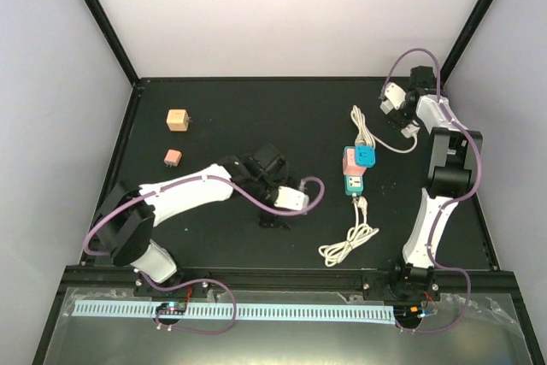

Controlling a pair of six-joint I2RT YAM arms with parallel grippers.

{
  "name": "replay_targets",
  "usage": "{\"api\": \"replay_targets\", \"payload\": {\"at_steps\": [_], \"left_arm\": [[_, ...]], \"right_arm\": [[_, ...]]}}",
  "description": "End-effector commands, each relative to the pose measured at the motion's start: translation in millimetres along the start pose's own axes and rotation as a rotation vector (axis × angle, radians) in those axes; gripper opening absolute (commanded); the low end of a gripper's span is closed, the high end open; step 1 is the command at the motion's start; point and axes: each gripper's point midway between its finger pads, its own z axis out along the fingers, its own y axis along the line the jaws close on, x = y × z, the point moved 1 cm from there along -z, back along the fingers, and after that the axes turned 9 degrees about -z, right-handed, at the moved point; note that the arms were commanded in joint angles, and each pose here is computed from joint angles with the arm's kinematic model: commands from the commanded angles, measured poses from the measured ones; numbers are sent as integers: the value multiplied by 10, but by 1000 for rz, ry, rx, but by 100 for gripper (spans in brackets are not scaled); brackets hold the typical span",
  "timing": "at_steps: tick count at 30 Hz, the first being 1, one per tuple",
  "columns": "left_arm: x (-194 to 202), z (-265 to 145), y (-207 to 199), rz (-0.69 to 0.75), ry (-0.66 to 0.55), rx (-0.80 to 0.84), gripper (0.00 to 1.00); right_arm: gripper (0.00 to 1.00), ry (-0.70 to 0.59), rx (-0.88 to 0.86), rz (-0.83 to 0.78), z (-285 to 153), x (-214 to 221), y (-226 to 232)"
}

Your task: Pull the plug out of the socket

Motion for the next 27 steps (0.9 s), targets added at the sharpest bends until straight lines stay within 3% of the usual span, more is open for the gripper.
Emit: {"api": "replay_targets", "payload": {"at_steps": [1,15,27], "left_arm": [[-382,207,-220,120,-34,33,96],[-764,963,-964,365,2,118,75],[-888,1292,-815,288,12,48,80]], "right_arm": [[92,-91,-13,59,-360,-158,-15],[96,-310,-171,190,-892,-364,486],[95,-357,-210,213,-920,-426,563]]}}
